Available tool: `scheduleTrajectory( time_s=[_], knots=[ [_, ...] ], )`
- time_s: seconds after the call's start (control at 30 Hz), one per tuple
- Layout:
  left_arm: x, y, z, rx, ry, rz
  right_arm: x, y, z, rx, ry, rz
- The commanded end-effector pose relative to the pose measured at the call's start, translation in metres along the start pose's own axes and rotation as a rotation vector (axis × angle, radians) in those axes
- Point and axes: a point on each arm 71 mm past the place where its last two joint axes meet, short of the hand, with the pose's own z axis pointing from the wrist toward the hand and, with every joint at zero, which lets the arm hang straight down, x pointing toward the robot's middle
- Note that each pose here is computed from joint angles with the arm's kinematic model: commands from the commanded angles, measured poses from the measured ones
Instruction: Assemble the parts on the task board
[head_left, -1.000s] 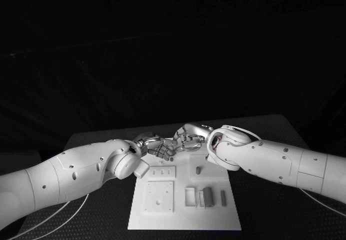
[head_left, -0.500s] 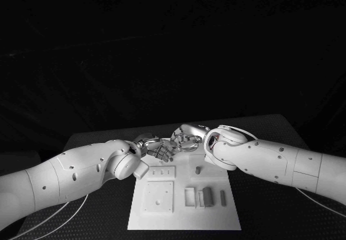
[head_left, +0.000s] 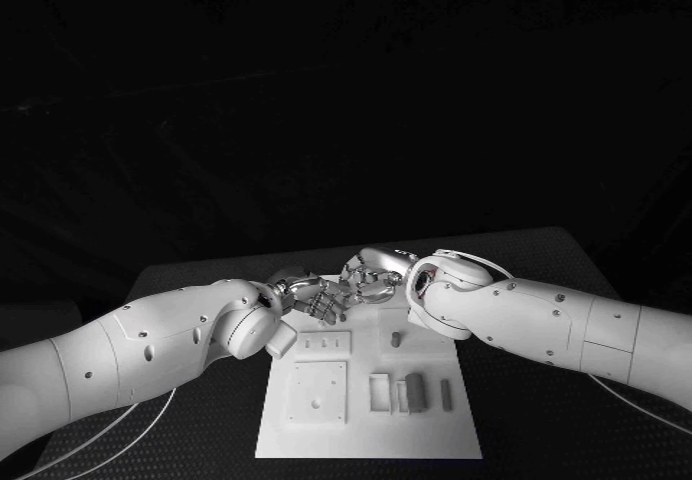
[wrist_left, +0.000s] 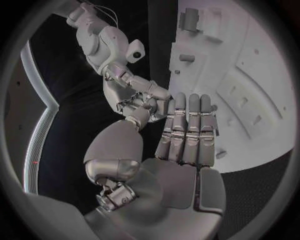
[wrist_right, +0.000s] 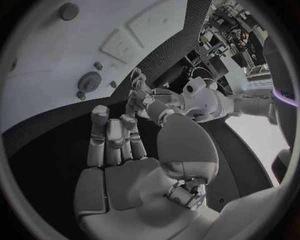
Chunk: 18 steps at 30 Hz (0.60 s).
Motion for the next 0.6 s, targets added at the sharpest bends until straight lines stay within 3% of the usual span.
scheduleTrajectory(
  time_s=[0.03, 0.6],
  knots=[
    [0.0008, -0.0051, -0.0006, 0.031, 0.013, 0.002, 0.0050, -0.0013, -0.0006, 0.000, 0.037, -0.007],
    [0.0015, -0.0034, -0.0005, 0.025, 0.014, 0.023, 0.0067, -0.0035, -0.0010, 0.011, 0.045, -0.008]
  ],
)
